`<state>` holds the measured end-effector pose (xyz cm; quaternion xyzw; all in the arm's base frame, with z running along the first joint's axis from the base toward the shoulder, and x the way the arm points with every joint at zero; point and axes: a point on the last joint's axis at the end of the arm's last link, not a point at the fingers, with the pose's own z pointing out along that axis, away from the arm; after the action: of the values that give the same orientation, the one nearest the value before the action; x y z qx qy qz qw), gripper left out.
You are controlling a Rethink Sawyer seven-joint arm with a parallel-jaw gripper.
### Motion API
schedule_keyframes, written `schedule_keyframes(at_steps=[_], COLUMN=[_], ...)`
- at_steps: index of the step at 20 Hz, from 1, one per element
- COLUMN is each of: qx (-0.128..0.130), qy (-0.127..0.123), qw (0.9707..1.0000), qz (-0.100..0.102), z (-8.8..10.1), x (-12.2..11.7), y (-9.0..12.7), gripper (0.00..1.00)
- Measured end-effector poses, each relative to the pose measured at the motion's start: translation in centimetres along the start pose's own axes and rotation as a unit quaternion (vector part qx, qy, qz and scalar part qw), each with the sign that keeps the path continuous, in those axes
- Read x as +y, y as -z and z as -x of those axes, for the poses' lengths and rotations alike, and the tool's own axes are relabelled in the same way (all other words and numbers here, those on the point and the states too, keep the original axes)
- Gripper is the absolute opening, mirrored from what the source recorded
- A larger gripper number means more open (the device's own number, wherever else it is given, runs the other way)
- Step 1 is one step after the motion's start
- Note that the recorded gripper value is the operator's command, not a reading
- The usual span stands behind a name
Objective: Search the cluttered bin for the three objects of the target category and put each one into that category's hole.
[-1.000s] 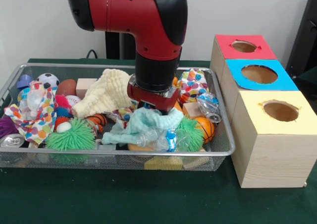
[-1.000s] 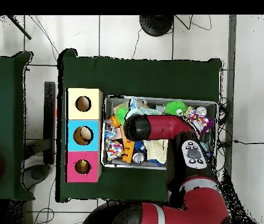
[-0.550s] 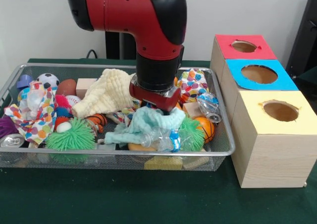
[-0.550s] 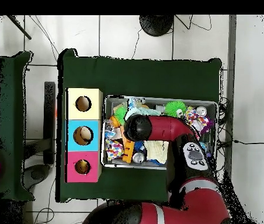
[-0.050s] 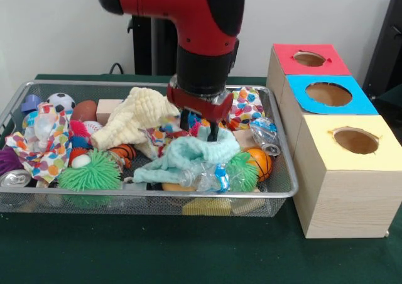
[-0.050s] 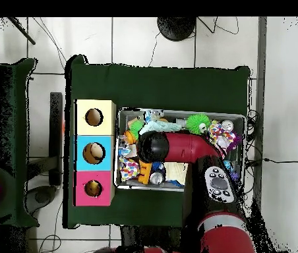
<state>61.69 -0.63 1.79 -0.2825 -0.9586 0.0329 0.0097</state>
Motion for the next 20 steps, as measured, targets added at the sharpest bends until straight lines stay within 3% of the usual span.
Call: schedule_keyframes(at_steps=[2,8,13,20], qx=[0.016,0.035,0.021,-0.025], qy=[-0.007,-0.014,-0.012,0.019], qw=[0.9998,0.9992,0.9995,0.9985], qz=[-0.006,-0.014,-0.019,-0.044], z=[-0.9,-2.1,-1.7,-1.0], x=[-0.2,-0.5,-1.3,-4.4], y=[2.0,5.2,6.5,5.2], gripper=[1.00,1.00,1.00,1.00])
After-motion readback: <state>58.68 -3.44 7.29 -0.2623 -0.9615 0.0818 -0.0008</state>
